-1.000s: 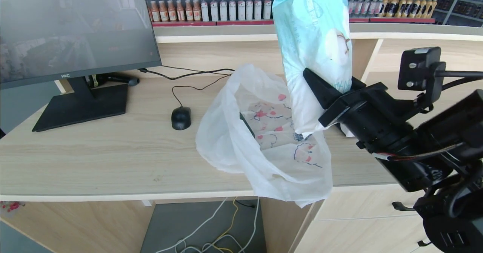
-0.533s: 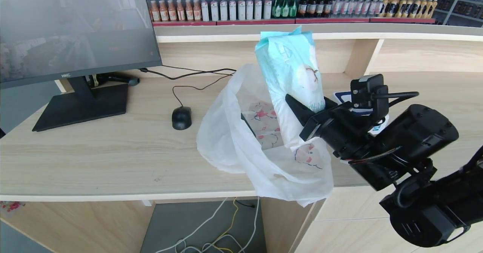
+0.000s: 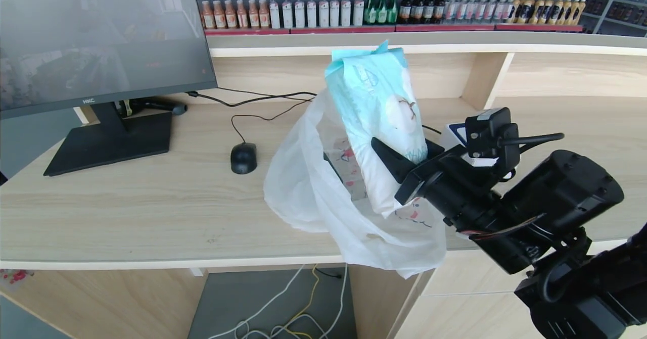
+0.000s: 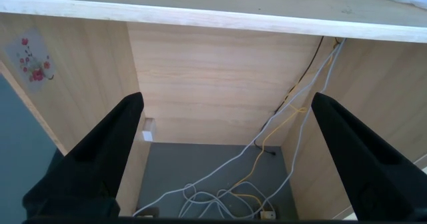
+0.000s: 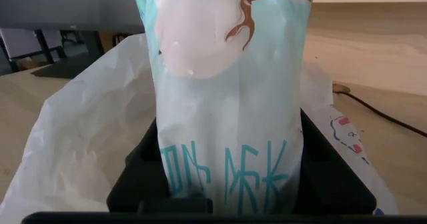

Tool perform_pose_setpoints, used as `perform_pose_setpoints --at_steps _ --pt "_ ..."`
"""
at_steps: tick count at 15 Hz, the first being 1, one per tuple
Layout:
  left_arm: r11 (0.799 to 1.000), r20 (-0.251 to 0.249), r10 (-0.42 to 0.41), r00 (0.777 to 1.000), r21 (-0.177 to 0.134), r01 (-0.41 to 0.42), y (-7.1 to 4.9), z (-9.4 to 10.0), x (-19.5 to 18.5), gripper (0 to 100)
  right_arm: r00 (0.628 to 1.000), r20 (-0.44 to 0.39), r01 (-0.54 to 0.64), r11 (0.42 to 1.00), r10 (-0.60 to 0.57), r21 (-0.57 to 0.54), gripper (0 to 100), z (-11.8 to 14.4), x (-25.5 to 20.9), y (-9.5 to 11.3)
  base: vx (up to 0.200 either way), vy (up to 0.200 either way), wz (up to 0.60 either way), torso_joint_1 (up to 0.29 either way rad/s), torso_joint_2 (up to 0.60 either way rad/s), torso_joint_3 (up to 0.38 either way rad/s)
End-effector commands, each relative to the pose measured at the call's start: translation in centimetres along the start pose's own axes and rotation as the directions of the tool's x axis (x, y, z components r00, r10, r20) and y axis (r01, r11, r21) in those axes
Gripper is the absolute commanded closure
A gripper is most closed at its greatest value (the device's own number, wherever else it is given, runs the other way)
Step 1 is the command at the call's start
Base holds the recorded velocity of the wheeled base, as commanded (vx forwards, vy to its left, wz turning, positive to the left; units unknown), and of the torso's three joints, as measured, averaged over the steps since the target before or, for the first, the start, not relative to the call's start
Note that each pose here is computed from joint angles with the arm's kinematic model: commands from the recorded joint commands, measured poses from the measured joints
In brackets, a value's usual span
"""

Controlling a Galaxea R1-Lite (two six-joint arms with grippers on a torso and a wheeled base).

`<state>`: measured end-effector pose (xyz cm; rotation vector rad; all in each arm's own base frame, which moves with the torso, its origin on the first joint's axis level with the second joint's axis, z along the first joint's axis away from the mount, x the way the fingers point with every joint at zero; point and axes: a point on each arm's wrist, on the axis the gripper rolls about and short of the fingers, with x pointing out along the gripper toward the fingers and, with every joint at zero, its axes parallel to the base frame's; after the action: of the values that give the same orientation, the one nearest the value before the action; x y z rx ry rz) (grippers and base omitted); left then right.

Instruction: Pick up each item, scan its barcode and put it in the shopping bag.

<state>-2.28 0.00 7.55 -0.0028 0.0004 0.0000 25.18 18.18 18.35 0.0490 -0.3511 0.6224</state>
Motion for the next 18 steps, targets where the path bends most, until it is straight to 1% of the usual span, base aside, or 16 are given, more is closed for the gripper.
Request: perform_pose_setpoints --at_steps 1,2,4,7,9,10,11,12,14,18 --pt "1.0 0.0 0.0 1.0 0.0 0.0 0.0 0.0 0.0 0 1.0 -0.016 -0.009 1.0 0.009 -0.001 100 -0.2 -0.4 0.2 0.0 0.0 0.0 0.0 0.0 0.0" --pt "1.0 0.0 0.0 1.0 0.0 0.0 0.0 0.0 0.0 0 1.0 -0.012 -0.019 1.0 0.019 0.0 100 -0.2 -0.3 0.5 0.0 0.0 0.0 0.0 0.0 0.0" --pt "1.0 0.0 0.0 1.0 0.0 0.0 0.0 0.0 0.0 0 0.998 0.016 -0.062 0.998 0.062 0.019 100 0.3 0.2 1.9 0.0 0.0 0.0 0.0 0.0 0.0" --pt "1.0 0.0 -0.002 1.0 0.0 0.002 0.0 0.0 0.0 0 0.998 0.006 -0.069 0.997 0.069 0.022 100 0.1 -0.1 2.1 0.0 0.0 0.0 0.0 0.0 0.0" --pt "1.0 0.0 -0.002 1.0 0.0 0.002 0.0 0.0 0.0 0 0.989 -0.014 -0.15 0.988 0.151 0.034 100 -0.2 -0.6 3.6 0.0 0.0 0.0 0.0 0.0 0.0" --pt "1.0 0.0 0.0 1.0 0.0 0.0 0.0 0.0 0.0 0 0.987 -0.027 -0.159 0.986 0.16 0.04 100 -0.4 -0.9 3.9 0.0 0.0 0.0 0.0 0.0 0.0" --pt "1.0 0.0 -0.002 1.0 0.0 0.002 0.0 0.0 0.0 0 0.987 -0.051 -0.153 0.987 0.155 0.039 100 -0.8 -1.4 3.7 0.0 0.0 0.0 0.0 0.0 0.0" --pt "1.0 0.0 0.0 1.0 0.0 0.0 0.0 0.0 0.0 0 0.988 -0.071 -0.136 0.99 0.138 0.033 100 -0.9 -2.0 3.0 0.0 0.0 0.0 0.0 0.0 0.0" --pt "1.0 0.0 0.0 1.0 0.0 0.0 0.0 0.0 0.0 0 0.991 -0.072 -0.109 0.994 0.11 0.024 100 -0.5 -2.6 2.1 0.0 0.0 0.0 0.0 0.0 0.0" --pt "1.0 0.0 0.0 1.0 0.0 0.0 0.0 0.0 0.0 0 0.991 -0.089 -0.098 0.995 0.099 0.022 100 -0.6 -3.2 1.8 0.0 0.0 0.0 0.0 0.0 0.0"
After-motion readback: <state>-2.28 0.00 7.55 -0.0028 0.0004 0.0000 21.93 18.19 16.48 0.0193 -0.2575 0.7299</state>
